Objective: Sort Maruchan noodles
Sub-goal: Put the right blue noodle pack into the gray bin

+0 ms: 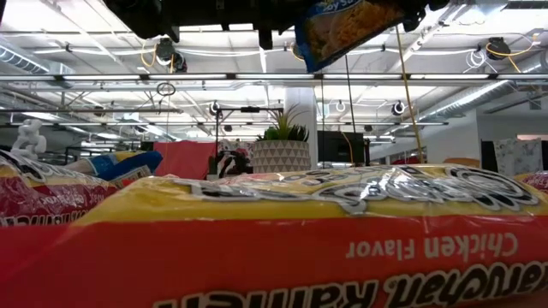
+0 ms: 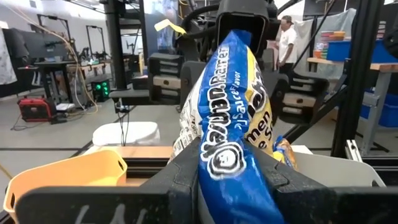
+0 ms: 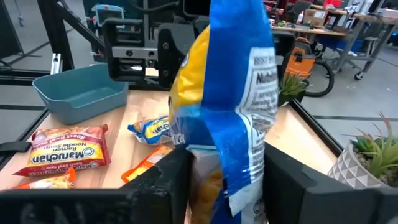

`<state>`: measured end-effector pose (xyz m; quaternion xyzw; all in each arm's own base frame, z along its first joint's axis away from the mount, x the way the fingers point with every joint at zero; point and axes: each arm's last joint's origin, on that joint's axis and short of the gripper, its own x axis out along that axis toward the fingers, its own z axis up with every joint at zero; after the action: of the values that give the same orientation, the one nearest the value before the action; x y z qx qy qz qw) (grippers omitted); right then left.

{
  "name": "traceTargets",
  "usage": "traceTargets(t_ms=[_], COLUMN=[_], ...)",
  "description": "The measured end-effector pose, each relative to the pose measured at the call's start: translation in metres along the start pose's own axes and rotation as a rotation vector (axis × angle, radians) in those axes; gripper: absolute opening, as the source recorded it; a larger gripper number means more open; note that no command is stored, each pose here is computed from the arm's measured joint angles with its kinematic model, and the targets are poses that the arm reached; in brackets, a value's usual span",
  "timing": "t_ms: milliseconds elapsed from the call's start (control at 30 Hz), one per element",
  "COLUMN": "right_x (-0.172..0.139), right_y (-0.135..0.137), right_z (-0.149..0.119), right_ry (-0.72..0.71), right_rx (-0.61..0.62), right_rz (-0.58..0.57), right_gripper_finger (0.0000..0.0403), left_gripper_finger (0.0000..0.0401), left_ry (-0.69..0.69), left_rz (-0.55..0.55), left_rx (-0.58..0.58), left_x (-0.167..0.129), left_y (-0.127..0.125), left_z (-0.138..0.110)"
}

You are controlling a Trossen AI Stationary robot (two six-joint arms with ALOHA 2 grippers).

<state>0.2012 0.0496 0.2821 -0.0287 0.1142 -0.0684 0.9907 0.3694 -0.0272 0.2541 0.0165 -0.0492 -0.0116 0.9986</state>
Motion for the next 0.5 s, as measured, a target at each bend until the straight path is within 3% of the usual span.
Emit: traceTargets(t_ms=[500], right_x=[-0.0040], right_y=[-0.0016], right_z=[-0.0001], right_ry=[0.009], right_rx=[0.003], right_rz=[-0.001], right_gripper_finger=[0.0099], left_gripper_finger=[0.0082], left_ry=[0.011], left_rz=[-0.002], left_rx=[-0.018], left_x=[0.0001], left_y=[-0.0002], left_z=[-0.0012])
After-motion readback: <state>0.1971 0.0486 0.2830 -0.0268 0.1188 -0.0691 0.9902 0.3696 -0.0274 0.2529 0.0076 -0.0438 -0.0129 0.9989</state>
